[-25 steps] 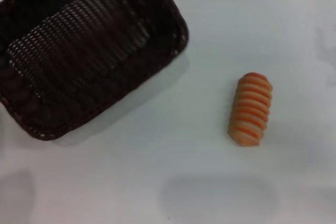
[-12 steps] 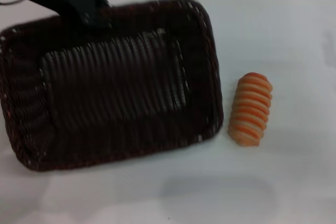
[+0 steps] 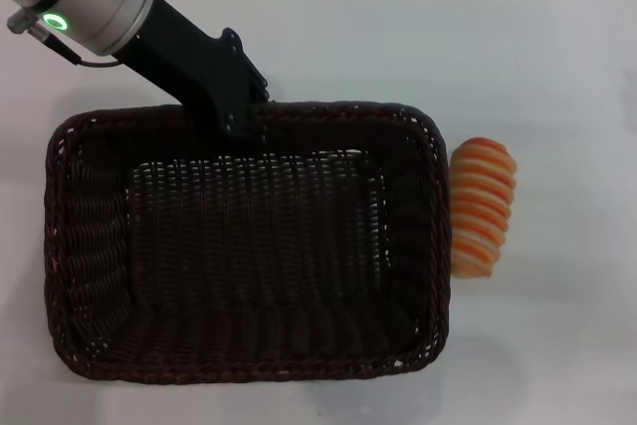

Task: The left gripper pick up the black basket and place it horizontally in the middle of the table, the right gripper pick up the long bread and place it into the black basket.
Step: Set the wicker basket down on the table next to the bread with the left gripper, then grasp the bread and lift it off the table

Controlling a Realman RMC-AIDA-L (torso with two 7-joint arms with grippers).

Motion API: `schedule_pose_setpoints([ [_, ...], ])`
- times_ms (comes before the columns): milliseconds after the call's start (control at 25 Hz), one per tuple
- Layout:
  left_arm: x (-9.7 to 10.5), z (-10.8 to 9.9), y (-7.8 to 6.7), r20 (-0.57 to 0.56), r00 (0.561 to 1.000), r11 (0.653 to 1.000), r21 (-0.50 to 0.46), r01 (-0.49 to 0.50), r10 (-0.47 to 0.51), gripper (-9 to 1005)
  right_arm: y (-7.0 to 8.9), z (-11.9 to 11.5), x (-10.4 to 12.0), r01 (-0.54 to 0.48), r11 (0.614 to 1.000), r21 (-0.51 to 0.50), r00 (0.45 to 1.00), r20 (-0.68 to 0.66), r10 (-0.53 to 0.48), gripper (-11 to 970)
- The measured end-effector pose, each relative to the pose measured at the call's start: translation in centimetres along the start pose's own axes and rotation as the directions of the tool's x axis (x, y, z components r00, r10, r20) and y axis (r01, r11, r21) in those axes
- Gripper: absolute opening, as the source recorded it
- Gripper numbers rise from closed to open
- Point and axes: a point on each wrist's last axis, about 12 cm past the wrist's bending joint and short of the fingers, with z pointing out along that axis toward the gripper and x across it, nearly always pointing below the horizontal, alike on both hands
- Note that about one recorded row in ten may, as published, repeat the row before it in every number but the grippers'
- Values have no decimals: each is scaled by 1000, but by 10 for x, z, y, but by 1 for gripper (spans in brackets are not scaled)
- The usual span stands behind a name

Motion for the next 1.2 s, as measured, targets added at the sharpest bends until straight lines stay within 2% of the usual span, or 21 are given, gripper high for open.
schedule_pose_setpoints([
  [440, 7, 11, -4, 65, 998, 1000, -11, 25, -24, 195, 3, -2, -4, -7, 1000, 1, 1000, 16, 7, 484],
  [640, 8, 13, -4, 79, 997, 1000, -16, 1, 0, 199, 5, -1, -4, -11, 1000, -7, 1000, 18, 11, 484],
  [920, 10, 12, -2, 96, 995, 999, -43, -25, 29, 350, 9, 2, -5, -14, 1000, -16, 1000, 23, 15, 484],
  [1080, 12, -2, 7, 206, 978, 990, -141, 17, 13, 436, 10, 2, -5, -12, 1000, -15, 1000, 22, 12, 485],
  [1120, 15, -14, 13, 297, 955, 977, -204, 66, -3, 541, 10, 2, -5, -12, 1000, -15, 1000, 22, 12, 485],
  [1160, 18, -20, 15, 333, 943, 969, -229, 91, -10, 646, 10, 1, -5, -12, 1000, -14, 1000, 21, 12, 485],
  [1200, 20, -26, 18, 383, 924, 959, -256, 122, -16, 663, 10, 1, -5, -12, 1000, -15, 1000, 20, 13, 485],
])
